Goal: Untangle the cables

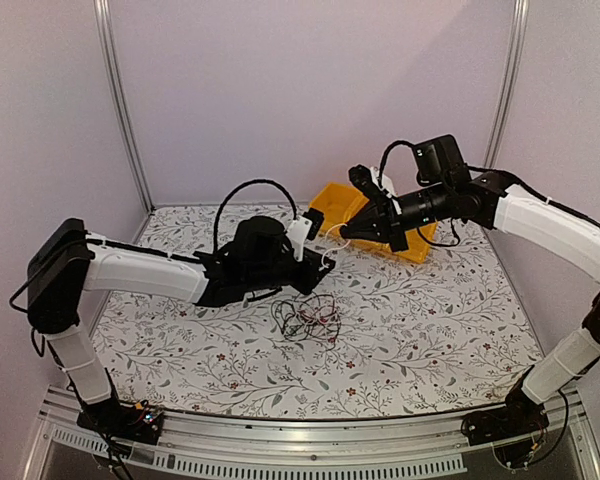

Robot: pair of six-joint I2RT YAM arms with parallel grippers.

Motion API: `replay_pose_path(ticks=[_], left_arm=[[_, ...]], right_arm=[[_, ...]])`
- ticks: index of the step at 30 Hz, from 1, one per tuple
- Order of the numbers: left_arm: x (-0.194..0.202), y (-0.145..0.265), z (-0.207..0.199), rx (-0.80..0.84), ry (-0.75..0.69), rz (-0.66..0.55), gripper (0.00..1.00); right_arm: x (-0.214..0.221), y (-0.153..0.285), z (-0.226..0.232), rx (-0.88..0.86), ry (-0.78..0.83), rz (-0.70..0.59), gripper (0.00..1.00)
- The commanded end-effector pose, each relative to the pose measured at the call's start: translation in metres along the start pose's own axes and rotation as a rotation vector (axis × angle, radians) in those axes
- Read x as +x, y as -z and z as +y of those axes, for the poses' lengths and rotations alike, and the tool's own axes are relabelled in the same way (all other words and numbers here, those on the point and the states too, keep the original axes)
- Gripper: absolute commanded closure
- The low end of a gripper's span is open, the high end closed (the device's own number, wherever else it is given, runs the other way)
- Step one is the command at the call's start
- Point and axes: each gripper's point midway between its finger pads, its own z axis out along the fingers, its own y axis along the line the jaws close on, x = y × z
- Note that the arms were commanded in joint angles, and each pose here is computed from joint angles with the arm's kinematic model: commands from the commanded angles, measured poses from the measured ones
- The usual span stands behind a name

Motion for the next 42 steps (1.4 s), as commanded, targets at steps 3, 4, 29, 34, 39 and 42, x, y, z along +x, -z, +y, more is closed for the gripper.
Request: replay_pose_path(ticks=[3, 4, 29, 34, 39, 42], left_arm=[[0.043, -0.057, 0.035, -0.097, 0.129, 0.026, 0.89], [0.053, -0.062, 0.038, -0.103, 0.148, 0.044, 0.91], [0.141, -0.061, 0.084, -0.126, 0.401, 0.179, 1.00], [0.092, -0.053, 0.056, 0.010, 0.343, 0.098, 0.86], [0.034, -0.032, 0.014, 0.139, 0.234, 0.031, 0.65], [-0.002, -0.017, -0.003, 0.136, 0.148, 0.007, 0.56]], right_arm=[[-0.065, 0.041, 0.006, 0.020, 0.040, -0.086, 1.00], [-0.075, 0.048, 0.003, 0.031, 0.051, -0.099, 1.00], [-0.226, 0.232, -0.052, 0.509, 0.244, -0.353, 1.00], [-0.200, 0.229, -0.079, 0.587, 0.187, -0.311, 1.00], [-0.167, 0.221, -0.099, 0.615, 0.110, -0.270, 1.00], [-0.149, 0.212, -0.109, 0.616, 0.067, -0.244, 1.00]])
